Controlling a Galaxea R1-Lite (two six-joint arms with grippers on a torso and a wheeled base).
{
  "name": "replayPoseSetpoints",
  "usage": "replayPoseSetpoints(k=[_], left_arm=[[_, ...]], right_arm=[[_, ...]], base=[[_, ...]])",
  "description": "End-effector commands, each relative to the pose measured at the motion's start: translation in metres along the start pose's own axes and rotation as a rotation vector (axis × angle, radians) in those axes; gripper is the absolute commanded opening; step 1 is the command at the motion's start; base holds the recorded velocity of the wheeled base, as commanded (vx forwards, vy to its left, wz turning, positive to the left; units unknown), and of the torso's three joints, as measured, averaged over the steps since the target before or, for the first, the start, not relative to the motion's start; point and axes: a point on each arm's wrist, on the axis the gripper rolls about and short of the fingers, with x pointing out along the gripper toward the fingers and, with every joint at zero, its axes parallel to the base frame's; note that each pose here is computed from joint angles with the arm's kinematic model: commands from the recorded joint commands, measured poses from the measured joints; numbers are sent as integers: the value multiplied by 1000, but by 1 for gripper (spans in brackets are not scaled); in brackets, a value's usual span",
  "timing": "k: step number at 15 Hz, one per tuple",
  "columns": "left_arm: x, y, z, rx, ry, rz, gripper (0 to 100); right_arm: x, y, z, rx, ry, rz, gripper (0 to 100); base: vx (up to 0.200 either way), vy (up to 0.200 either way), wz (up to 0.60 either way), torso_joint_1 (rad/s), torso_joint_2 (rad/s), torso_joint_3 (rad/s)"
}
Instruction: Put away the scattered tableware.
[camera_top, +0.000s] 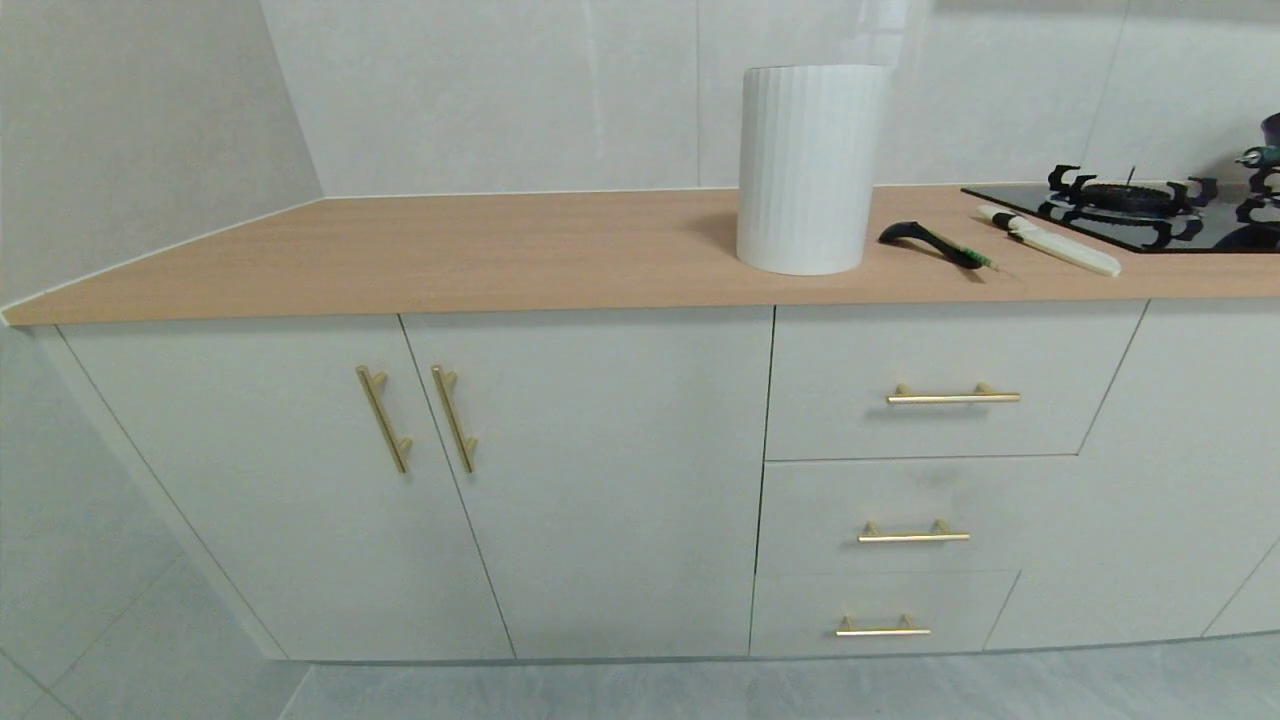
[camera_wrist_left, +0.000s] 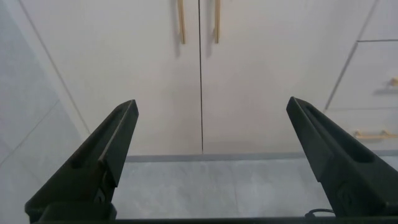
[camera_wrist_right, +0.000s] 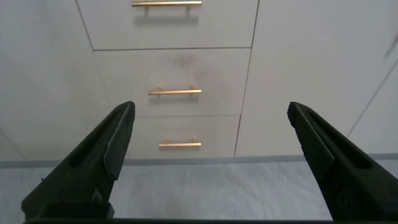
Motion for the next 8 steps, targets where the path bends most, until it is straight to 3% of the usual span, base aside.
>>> replayPoseSetpoints(k=[1, 8], left_arm=[[0, 0, 0, 0, 2, 1, 100], [0, 0, 0, 0, 2, 2, 100]], right_arm=[[0, 0, 0, -1, 1, 0, 100], [0, 0, 0, 1, 1, 0, 100]], base=[[0, 0, 0, 0, 0, 0], [0, 0, 0, 0, 0, 0]])
